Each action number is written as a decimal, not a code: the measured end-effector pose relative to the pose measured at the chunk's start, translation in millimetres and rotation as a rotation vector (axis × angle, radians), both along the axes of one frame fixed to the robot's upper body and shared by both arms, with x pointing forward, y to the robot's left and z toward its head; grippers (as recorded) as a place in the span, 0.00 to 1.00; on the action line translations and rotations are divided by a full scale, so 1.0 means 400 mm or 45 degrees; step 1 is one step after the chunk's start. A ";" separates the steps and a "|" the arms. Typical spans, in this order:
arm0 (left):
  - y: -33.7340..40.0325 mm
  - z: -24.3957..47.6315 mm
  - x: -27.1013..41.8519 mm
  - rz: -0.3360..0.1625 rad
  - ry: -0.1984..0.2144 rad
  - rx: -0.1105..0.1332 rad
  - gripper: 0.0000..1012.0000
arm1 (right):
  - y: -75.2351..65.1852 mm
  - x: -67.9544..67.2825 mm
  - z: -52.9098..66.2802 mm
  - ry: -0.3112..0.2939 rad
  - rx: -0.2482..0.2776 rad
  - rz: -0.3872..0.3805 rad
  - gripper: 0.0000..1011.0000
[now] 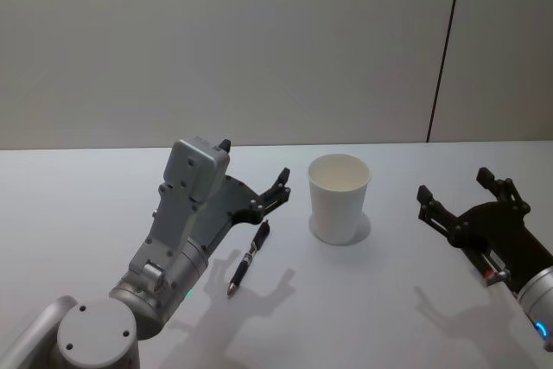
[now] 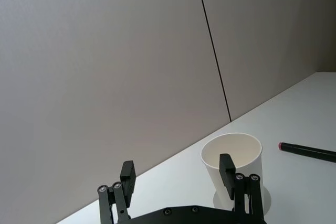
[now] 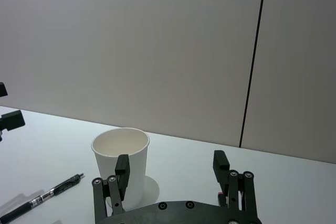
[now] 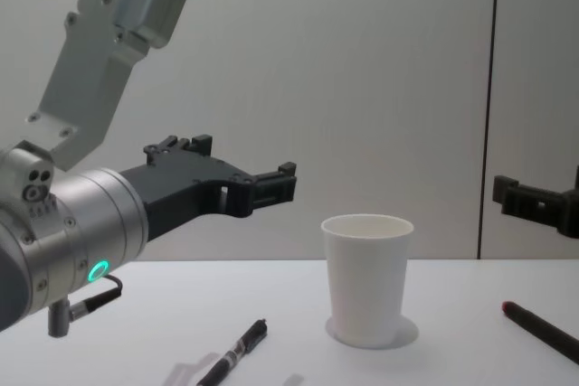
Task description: Place the pen into the pen holder.
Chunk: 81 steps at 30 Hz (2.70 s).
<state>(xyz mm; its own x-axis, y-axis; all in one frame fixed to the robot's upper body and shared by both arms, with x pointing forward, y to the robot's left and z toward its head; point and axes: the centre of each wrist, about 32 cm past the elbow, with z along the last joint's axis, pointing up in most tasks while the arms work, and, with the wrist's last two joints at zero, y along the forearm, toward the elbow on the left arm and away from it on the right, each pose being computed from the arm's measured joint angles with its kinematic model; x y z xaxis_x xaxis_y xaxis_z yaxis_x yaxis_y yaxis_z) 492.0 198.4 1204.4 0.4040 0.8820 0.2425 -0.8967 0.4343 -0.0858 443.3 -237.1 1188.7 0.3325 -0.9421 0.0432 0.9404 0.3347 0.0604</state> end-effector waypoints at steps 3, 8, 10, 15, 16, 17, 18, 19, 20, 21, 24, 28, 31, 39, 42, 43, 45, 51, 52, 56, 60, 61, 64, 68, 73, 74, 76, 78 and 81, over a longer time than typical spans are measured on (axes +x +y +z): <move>0.000 0.000 0.000 0.000 0.000 0.000 0.99 | 0.000 0.000 0.000 0.000 0.000 0.000 0.99; 0.000 0.000 0.000 0.000 0.000 0.000 0.99 | -0.002 0.000 0.000 0.003 -0.002 -0.001 0.99; 0.000 0.000 0.000 0.000 0.000 0.000 0.99 | -0.004 0.000 -0.002 0.012 -0.003 -0.002 0.99; 0.000 0.000 0.000 0.000 0.000 0.000 0.99 | -0.013 -0.007 -0.007 0.041 -0.007 -0.014 0.99; 0.000 0.000 0.000 0.000 0.000 0.000 0.99 | -0.016 -0.011 -0.008 0.050 -0.007 -0.023 0.99; 0.000 0.000 0.000 0.000 0.000 0.000 0.99 | -0.018 -0.013 -0.009 0.054 -0.007 -0.027 0.99; 0.000 0.000 0.000 0.000 0.000 0.000 0.99 | -0.020 -0.015 -0.009 0.058 -0.008 -0.033 0.99; 0.000 0.000 0.000 0.000 0.000 0.000 0.99 | -0.025 -0.022 -0.010 0.067 -0.010 -0.044 0.99; 0.000 0.000 0.000 0.000 0.000 0.000 0.99 | -0.027 -0.024 -0.010 0.070 -0.010 -0.050 0.99; 0.000 0.000 0.000 0.000 0.000 0.000 0.99 | -0.030 -0.027 -0.011 0.074 -0.011 -0.057 0.99; 0.000 0.000 0.000 0.000 0.000 0.000 0.99 | -0.041 -0.042 -0.013 0.093 -0.012 -0.089 0.99; 0.000 0.000 0.000 0.000 0.000 0.000 0.99 | -0.057 -0.058 -0.012 0.113 -0.013 -0.136 0.99; 0.000 0.000 0.000 0.000 0.000 0.000 0.99 | -0.068 -0.068 -0.009 0.130 -0.020 -0.173 0.99; 0.000 0.000 0.000 0.000 0.000 0.000 0.99 | -0.094 -0.067 0.012 0.184 -0.069 -0.269 0.99; 0.000 0.000 0.000 0.000 0.000 0.000 0.99 | -0.098 -0.059 0.022 0.193 -0.085 -0.287 0.99; 0.000 0.000 0.000 0.000 0.000 0.000 0.99 | -0.100 -0.053 0.028 0.200 -0.096 -0.299 0.99; 0.000 0.000 0.000 0.000 0.000 0.000 0.99 | -0.104 -0.040 0.035 0.214 -0.112 -0.317 0.99; 0.000 0.000 0.000 0.000 0.000 0.000 0.99 | -0.108 -0.008 0.052 0.245 -0.135 -0.352 0.99; 0.000 0.000 0.000 0.000 0.000 0.000 0.99 | -0.107 0.003 0.057 0.255 -0.138 -0.360 0.99; 0.000 0.000 0.000 0.000 0.000 0.000 0.99 | -0.105 0.028 0.065 0.284 -0.140 -0.377 0.99; 0.000 0.000 0.000 0.000 0.000 0.000 0.99 | -0.100 0.051 0.071 0.320 -0.135 -0.390 0.99; 0.000 0.000 0.000 0.000 0.000 0.000 0.99 | -0.097 0.060 0.074 0.334 -0.130 -0.395 0.99; 0.000 0.000 0.000 0.000 0.000 0.000 0.99 | -0.091 0.077 0.079 0.362 -0.120 -0.401 0.99; 0.000 0.000 0.000 0.000 0.000 0.000 0.99 | -0.078 0.108 0.086 0.424 -0.102 -0.410 0.99; 0.000 0.000 0.000 0.000 0.000 0.000 0.99 | -0.061 0.144 0.091 0.496 -0.093 -0.414 0.99; 0.000 0.000 0.000 0.000 0.000 0.000 0.99 | -0.059 0.149 0.092 0.502 -0.092 -0.414 0.99; 0.000 0.000 0.000 0.000 0.000 0.000 0.99 | -0.053 0.160 0.093 0.522 -0.095 -0.413 0.99; 0.000 0.000 0.000 0.000 0.000 0.000 0.99 | -0.046 0.172 0.093 0.549 -0.105 -0.414 0.99; 0.000 0.000 0.000 0.000 0.000 0.000 0.99 | -0.035 0.189 0.094 0.579 -0.118 -0.408 0.99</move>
